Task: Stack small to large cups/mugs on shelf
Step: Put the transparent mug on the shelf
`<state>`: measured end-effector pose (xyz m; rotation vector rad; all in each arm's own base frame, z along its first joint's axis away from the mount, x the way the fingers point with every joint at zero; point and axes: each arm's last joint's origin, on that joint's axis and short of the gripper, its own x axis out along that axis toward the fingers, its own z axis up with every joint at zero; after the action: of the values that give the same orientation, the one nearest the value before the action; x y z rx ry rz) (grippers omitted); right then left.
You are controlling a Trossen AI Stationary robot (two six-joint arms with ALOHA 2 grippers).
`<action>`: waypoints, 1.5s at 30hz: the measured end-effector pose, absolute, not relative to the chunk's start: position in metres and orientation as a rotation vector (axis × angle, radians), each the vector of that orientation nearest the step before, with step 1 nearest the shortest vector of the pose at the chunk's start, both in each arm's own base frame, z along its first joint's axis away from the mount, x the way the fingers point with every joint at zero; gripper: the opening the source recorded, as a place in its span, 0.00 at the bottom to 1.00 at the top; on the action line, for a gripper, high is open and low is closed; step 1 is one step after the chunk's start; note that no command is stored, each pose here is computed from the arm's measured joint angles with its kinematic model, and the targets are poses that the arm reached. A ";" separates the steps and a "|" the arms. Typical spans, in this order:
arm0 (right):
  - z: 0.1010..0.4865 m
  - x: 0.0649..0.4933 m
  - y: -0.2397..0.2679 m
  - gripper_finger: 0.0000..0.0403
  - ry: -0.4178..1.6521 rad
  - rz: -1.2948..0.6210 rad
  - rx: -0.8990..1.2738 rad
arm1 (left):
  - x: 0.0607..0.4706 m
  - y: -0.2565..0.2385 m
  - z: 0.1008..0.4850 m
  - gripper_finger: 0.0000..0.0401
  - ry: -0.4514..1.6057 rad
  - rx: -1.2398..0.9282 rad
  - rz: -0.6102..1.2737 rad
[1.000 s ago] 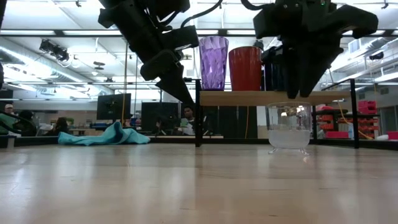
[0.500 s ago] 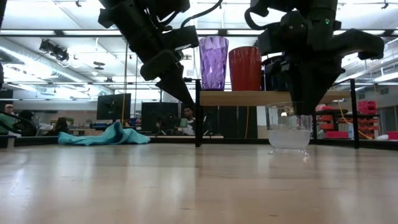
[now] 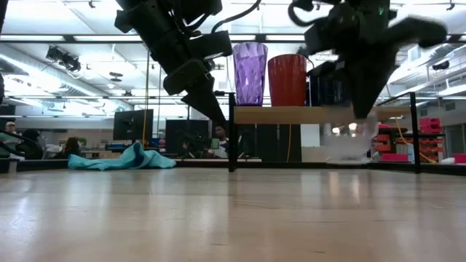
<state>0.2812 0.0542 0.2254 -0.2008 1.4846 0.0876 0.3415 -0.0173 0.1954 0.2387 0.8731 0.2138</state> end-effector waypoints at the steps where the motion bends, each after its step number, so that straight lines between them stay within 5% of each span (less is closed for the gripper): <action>1: 0.231 0.279 0.053 0.03 1.501 0.092 -0.178 | 0.341 -0.017 0.195 0.03 0.873 0.239 0.214; 18: 0.324 0.199 -0.007 0.01 1.388 -0.154 0.124 | 0.341 -0.017 0.195 0.03 0.879 0.234 0.216; 45: 0.331 0.167 -0.044 0.02 1.496 -0.322 0.147 | 0.341 -0.017 0.195 0.05 0.878 0.232 0.217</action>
<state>0.1671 -0.0442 0.3309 0.1475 1.4960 -0.3217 0.3410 -0.0172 0.1951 0.2322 0.8778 0.2169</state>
